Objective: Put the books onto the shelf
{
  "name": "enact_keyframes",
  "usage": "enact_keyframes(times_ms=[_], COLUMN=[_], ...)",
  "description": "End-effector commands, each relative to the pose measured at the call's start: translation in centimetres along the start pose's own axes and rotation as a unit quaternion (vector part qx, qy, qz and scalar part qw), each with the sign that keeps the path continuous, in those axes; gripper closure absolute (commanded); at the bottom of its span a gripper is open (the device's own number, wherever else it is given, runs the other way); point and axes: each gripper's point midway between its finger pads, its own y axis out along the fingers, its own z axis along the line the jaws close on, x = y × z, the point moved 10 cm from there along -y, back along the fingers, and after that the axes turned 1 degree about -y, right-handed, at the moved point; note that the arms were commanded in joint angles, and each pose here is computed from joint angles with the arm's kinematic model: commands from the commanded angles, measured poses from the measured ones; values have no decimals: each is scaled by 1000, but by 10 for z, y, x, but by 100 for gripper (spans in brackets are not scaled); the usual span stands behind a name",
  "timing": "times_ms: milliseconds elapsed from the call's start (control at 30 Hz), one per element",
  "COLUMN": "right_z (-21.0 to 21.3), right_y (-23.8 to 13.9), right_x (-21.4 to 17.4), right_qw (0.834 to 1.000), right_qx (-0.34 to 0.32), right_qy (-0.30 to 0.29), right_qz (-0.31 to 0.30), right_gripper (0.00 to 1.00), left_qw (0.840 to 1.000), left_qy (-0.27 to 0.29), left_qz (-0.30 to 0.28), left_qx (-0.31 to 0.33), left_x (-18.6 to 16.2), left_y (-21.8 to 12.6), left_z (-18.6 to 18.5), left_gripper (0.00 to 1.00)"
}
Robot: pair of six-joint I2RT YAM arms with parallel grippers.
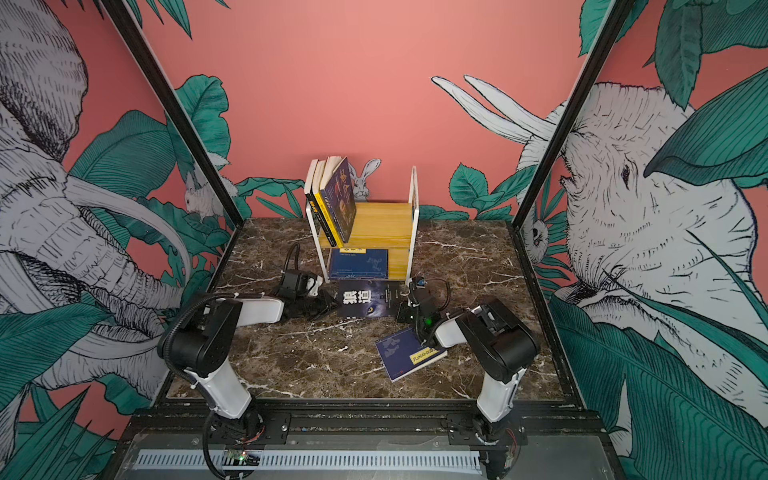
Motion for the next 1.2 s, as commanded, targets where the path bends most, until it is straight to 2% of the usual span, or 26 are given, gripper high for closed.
enact_keyframes(times_ms=[0, 133, 267, 400, 533, 600, 633, 800, 900, 1000, 1167], right_z=[38, 56, 68, 71, 71, 72, 75, 71, 68, 66, 62], right_y=[-12, -22, -32, -37, -36, -28, -25, -4, -3, -1, -1], right_x=[-15, -23, -24, -17, -10, -10, -10, -21, -28, -37, -48], right_qw=[997, 996, 995, 995, 994, 993, 993, 992, 992, 990, 988], right_qx=[49, 40, 35, 14, -11, -16, -11, -25, -26, -24, -34], right_qy=[-38, -65, -82, -88, -106, -108, -108, -103, -103, -104, -113], right_qz=[41, 52, 51, 46, 30, 36, 41, 74, 75, 90, 97], right_gripper=[71, 71, 69, 61, 57, 55, 55, 55, 55, 55, 56], left_qw=[999, 999, 998, 998, 999, 999, 999, 999, 999, 999, 996], left_qy=[9, 18, 14, 8, 22, 18, 17, -11, -19, -21, -13], left_qz=[48, 49, 61, 23, -6, -9, -6, 19, 39, 35, 23], left_qx=[-8, 6, 25, 51, 35, 29, 30, 27, -1, -29, -85], left_x=[-30, -53, -55, -49, -38, -38, -38, -29, -23, -20, -14], left_y=[-15, -32, -46, -64, -71, -68, -67, -51, -46, -46, -54], left_z=[-2, 11, 24, 41, 36, 38, 39, 42, 35, 27, 10], left_gripper=[80, 81, 80, 67, 55, 46, 44, 44, 50, 57, 61])
